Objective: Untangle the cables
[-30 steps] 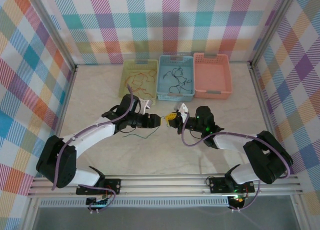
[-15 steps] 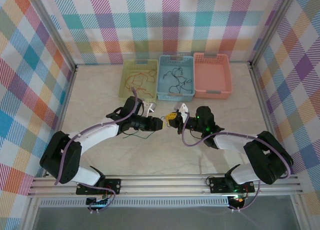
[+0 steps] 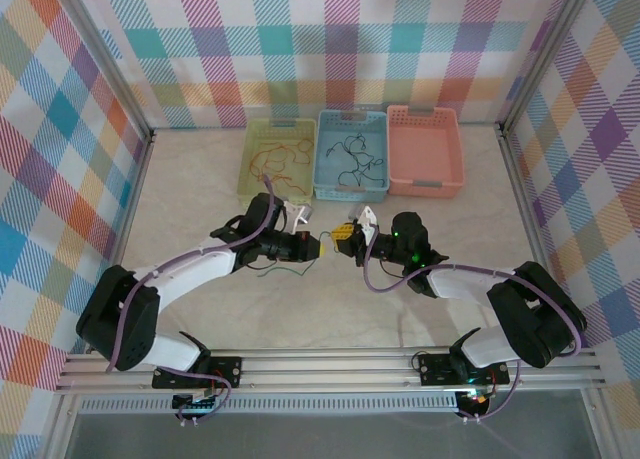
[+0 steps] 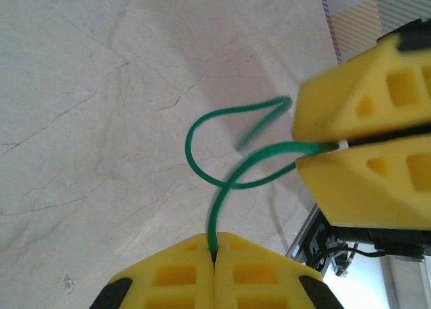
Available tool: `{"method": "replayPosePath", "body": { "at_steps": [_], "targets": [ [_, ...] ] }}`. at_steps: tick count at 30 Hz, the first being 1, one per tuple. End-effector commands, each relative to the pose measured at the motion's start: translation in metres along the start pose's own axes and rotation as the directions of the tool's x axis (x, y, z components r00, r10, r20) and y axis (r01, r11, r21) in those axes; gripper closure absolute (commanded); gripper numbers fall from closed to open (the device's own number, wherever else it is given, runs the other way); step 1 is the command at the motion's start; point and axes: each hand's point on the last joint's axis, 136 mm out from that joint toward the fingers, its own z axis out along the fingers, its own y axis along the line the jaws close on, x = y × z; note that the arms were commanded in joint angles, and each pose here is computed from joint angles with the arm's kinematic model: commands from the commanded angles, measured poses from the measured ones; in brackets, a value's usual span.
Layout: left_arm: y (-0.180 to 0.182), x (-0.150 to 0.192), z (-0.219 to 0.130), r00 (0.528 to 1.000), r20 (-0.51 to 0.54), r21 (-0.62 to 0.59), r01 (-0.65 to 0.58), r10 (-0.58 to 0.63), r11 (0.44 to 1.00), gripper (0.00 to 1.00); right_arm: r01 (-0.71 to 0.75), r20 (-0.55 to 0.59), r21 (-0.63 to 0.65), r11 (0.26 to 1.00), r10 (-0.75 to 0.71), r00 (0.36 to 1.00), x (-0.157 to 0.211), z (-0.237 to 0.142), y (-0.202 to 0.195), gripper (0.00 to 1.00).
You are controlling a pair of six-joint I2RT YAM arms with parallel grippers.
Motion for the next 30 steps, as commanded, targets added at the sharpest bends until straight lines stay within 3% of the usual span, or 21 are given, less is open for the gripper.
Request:
{"method": "replayPosePath", "body": {
  "at_steps": [1,5,10,13,19,30],
  "targets": [
    [-0.007,-0.007,-0.012,0.997,0.068,-0.007,-0.029,0.029,1.000,1.00,0.027,0.056,0.015,1.000,-0.027,0.998,-0.016,-0.004,0.001,0.61],
    [-0.009,-0.009,-0.018,0.994,0.099,-0.013,-0.035,0.036,0.999,1.00,0.025,0.110,0.029,0.999,-0.028,0.994,-0.023,-0.011,0.002,0.45],
    [-0.009,-0.010,-0.022,0.991,0.125,-0.019,-0.038,0.041,0.999,1.00,0.041,0.138,0.025,0.999,-0.044,0.989,-0.031,-0.016,0.006,0.42],
    [-0.008,-0.011,-0.024,0.990,0.135,-0.024,-0.039,0.042,0.999,1.00,0.063,0.142,0.044,0.997,-0.069,0.988,-0.030,-0.018,0.005,0.46],
    [-0.007,-0.011,-0.025,0.989,0.140,-0.036,-0.045,0.049,0.998,1.00,0.075,0.149,0.184,0.980,-0.104,0.983,-0.030,-0.032,-0.012,0.65],
    [-0.007,-0.009,-0.026,0.989,0.139,-0.036,-0.055,0.059,0.998,1.00,0.048,0.139,0.260,0.964,-0.087,0.986,-0.028,-0.036,-0.026,0.56]
  ]
}}
